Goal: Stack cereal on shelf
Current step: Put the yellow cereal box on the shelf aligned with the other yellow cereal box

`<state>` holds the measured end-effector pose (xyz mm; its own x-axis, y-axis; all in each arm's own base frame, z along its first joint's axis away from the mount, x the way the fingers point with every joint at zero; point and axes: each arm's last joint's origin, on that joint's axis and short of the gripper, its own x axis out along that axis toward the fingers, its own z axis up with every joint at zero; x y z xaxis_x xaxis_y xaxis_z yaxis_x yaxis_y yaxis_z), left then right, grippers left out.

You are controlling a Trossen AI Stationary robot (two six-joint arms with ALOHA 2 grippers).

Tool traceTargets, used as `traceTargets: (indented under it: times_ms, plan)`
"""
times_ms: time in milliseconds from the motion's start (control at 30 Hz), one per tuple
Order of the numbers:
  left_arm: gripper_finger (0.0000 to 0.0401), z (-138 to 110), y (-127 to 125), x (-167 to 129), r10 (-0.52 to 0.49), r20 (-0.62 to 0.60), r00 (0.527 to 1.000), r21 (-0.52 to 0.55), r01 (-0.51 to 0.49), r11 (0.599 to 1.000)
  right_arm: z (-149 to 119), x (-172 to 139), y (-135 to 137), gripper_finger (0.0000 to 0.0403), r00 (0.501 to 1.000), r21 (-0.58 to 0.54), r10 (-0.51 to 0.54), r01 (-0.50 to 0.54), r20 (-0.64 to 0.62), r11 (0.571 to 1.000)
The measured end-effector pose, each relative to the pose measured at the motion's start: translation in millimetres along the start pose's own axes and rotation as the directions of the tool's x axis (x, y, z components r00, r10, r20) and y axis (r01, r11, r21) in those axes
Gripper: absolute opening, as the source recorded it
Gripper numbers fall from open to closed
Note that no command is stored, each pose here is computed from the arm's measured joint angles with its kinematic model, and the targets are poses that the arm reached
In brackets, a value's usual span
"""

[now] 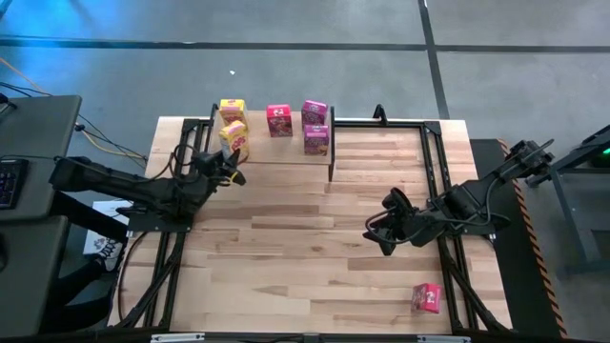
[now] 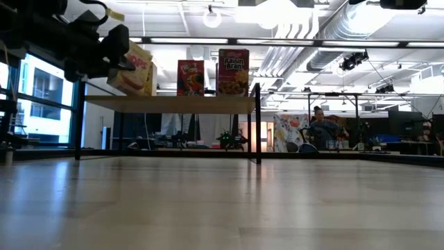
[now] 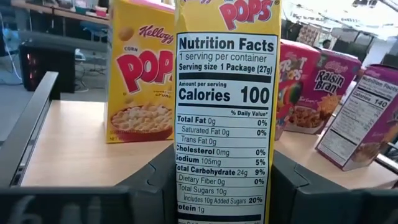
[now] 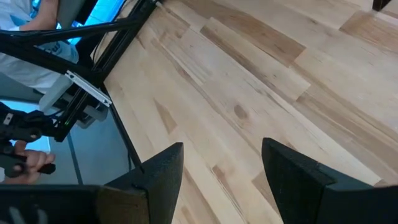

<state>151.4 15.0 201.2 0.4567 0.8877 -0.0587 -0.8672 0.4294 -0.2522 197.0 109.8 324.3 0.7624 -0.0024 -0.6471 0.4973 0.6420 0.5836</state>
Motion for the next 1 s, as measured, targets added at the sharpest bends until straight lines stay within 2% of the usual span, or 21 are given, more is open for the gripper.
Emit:
traceTargets:
  times_ms: [233,400,533,833,1000]
  plan:
    - [0.014,0.7,0.3,5.1,0.024,0.016,1.0,0.1,-0.026,0.995,0.5,0.0,0.0,0.0213,1.0,0.001,-0.004,0.004,0.017,1.0]
    - [0.0141,-0.1,1.3,8.9,0.039,0.016,0.999,0.097,-0.04,0.994,0.6,0.0,0.0,0.0213,1.0,0.001,-0.005,0.005,0.021,1.0]
    - [0.0147,-0.4,0.8,9.9,0.014,0.005,1.0,0.098,-0.014,0.995,0.8,0.0,-0.1,0.0213,1.0,0.001,-0.006,0.006,0.026,1.0]
    - [0.0218,-1.0,0.4,9.9,-0.004,-0.004,1.0,0.151,0.004,0.989,1.4,0.0,-0.3,0.0213,0.999,-0.001,-0.014,0.014,0.048,1.0]
    - [0.0258,0.5,-0.1,9.9,-0.006,0.005,1.0,0.136,0.006,0.991,1.4,0.0,-0.3,0.0213,0.999,0.0,-0.014,0.014,0.048,1.0]
